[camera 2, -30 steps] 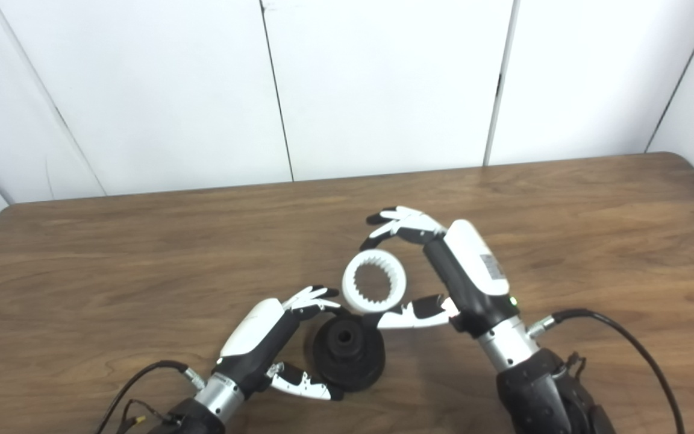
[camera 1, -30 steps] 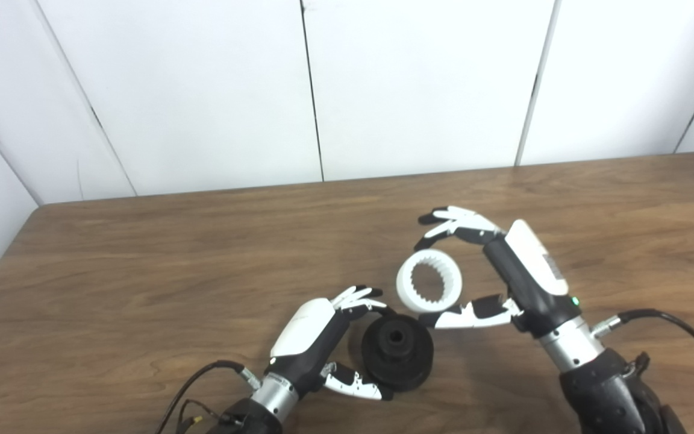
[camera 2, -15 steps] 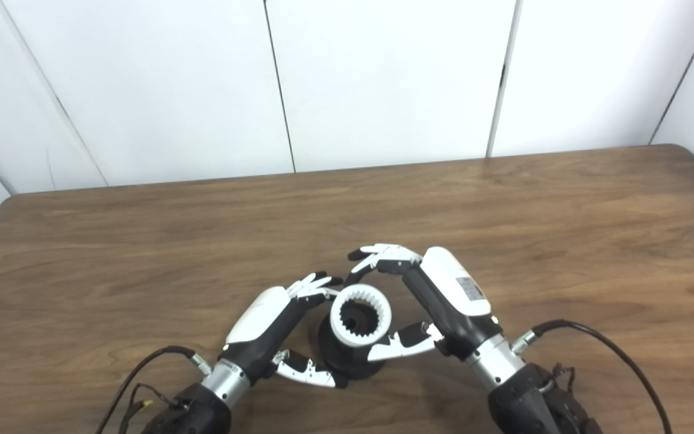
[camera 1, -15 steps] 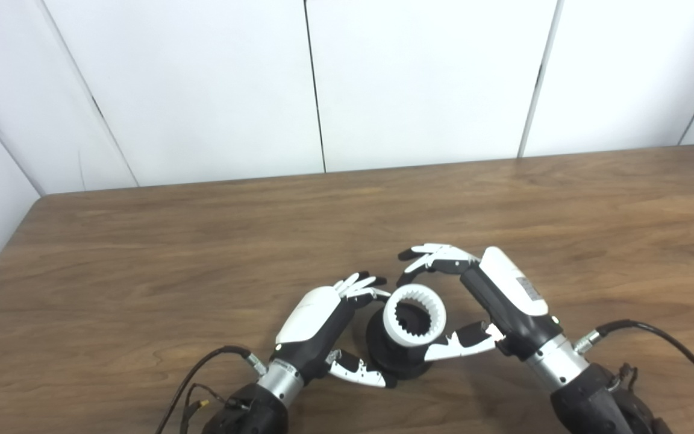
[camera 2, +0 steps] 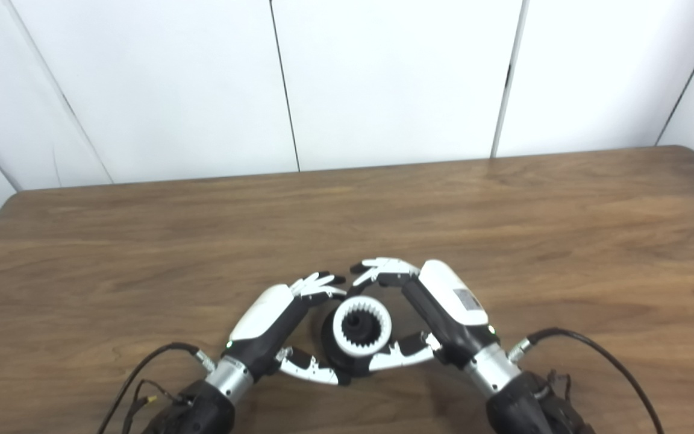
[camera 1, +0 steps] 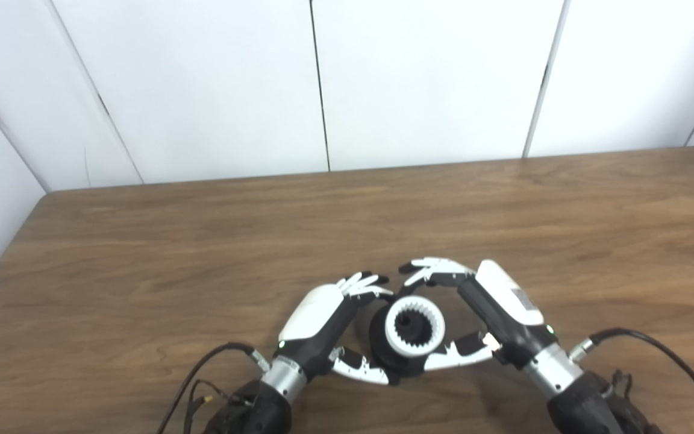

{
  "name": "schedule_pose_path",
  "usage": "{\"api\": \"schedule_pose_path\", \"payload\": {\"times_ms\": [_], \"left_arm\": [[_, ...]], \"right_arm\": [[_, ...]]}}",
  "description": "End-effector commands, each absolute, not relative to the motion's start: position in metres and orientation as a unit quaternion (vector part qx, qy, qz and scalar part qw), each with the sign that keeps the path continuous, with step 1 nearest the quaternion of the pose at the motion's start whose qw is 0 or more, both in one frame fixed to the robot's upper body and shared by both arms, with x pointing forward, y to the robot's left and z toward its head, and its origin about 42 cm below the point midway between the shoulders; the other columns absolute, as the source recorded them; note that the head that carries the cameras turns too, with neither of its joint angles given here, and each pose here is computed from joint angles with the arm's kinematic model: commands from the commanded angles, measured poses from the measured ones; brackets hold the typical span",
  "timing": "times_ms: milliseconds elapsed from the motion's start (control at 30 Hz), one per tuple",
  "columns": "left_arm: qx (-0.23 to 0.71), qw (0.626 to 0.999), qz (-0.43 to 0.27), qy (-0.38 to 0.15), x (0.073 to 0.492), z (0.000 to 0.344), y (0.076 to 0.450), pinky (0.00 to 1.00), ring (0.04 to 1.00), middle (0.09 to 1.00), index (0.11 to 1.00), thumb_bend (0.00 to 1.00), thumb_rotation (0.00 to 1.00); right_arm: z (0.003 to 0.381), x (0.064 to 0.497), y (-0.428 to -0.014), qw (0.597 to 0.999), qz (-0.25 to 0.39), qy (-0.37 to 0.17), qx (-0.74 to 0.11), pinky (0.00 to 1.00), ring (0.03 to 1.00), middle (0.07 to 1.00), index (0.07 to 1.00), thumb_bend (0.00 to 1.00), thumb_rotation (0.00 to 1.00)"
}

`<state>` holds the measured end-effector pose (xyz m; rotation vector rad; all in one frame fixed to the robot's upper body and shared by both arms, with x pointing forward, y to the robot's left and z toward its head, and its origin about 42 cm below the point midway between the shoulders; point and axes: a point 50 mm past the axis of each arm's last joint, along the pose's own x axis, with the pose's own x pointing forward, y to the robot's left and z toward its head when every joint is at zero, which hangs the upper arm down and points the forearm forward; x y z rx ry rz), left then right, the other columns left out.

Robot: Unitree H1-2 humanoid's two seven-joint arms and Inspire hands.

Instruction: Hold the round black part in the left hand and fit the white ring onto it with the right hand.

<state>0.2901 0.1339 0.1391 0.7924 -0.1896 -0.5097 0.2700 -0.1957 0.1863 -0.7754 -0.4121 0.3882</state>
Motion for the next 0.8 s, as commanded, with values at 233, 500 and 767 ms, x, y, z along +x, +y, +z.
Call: {"api": "schedule_pose_path", "payload": {"times_ms": [233,500,767], "left_arm": [[0.407,0.875,-0.248,-0.082,0.29,0.139,0.137,0.98,0.979,0.922,0.493,0.52,0.08],[0.406,0.876,-0.249,-0.083,0.29,0.14,0.137,0.97,0.976,0.919,0.493,0.52,0.08],[0.407,0.876,-0.248,-0.081,0.29,0.142,0.138,0.98,0.979,0.921,0.493,0.52,0.08]], "right_arm": [[0.177,0.281,-0.186,0.88,0.201,-0.195,-0.385,0.7,0.831,0.8,0.483,0.52,0.14],[0.171,0.288,-0.181,0.882,0.201,-0.176,-0.388,0.71,0.836,0.804,0.483,0.52,0.14],[0.167,0.294,-0.183,0.878,0.202,-0.166,-0.4,0.7,0.83,0.804,0.483,0.52,0.14]]}}
